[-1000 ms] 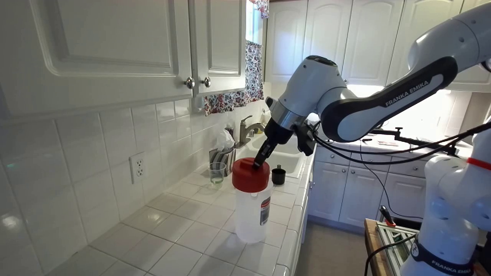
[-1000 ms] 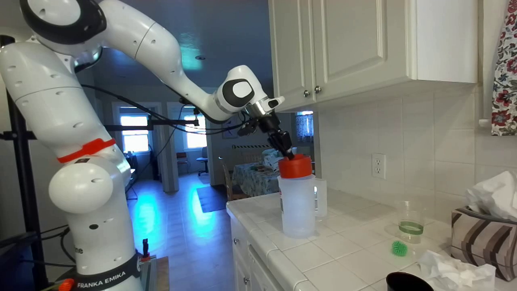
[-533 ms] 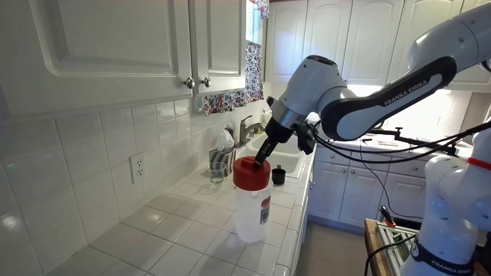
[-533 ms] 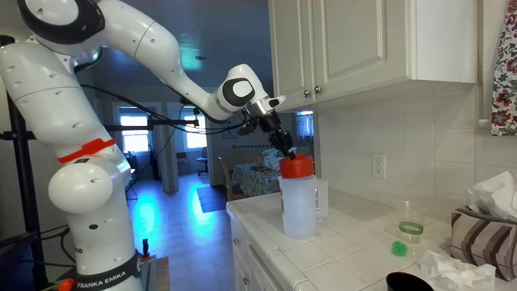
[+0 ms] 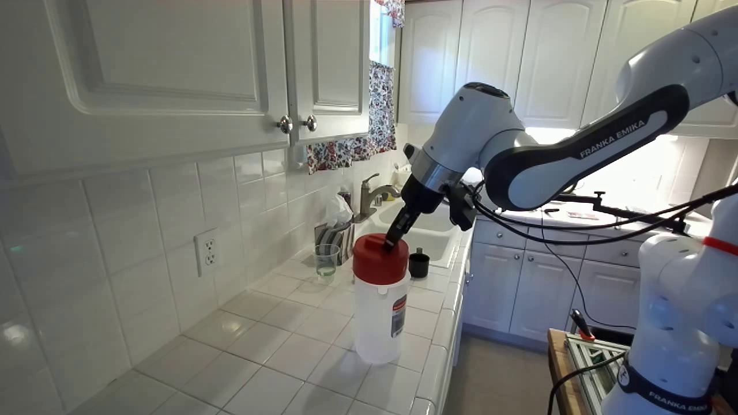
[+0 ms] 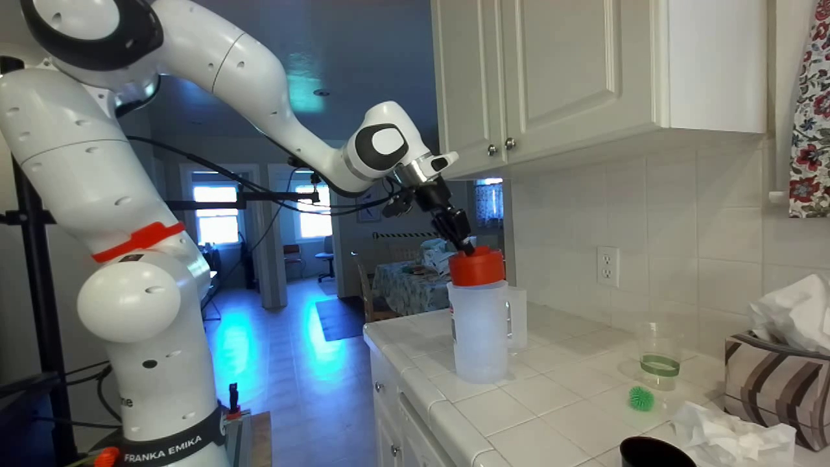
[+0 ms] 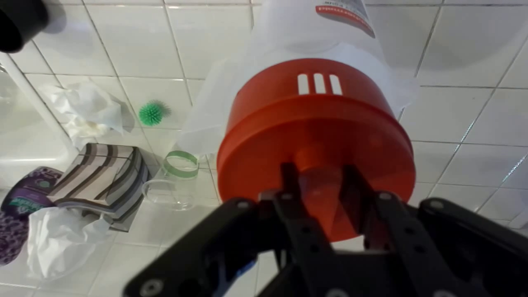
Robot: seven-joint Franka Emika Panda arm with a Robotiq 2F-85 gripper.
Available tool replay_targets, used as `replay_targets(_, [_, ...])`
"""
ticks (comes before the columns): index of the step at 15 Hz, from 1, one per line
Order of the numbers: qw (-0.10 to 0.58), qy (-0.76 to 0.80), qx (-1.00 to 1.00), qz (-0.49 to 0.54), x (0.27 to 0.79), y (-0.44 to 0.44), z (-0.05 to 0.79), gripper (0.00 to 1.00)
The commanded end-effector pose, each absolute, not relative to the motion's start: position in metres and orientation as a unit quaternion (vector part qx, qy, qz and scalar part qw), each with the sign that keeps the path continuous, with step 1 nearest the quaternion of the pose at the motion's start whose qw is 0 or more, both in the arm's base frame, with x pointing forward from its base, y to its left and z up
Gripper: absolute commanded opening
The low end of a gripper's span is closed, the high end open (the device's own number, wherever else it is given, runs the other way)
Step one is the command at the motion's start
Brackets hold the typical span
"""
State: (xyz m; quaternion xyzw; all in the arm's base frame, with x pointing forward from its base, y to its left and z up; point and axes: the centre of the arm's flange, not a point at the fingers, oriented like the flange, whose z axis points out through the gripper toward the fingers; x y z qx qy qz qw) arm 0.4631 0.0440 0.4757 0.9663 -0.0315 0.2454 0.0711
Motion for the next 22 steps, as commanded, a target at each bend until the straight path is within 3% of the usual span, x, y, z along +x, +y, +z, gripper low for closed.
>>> replay_targets(1, [0.067, -0.024, 0.968, 0.242, 0.4482, 0.0403, 0.4787, 0.08])
replay_targets(22, [0.065, -0.029, 0.969, 0.236, 0.4496, 0.0371, 0.4746, 0.08])
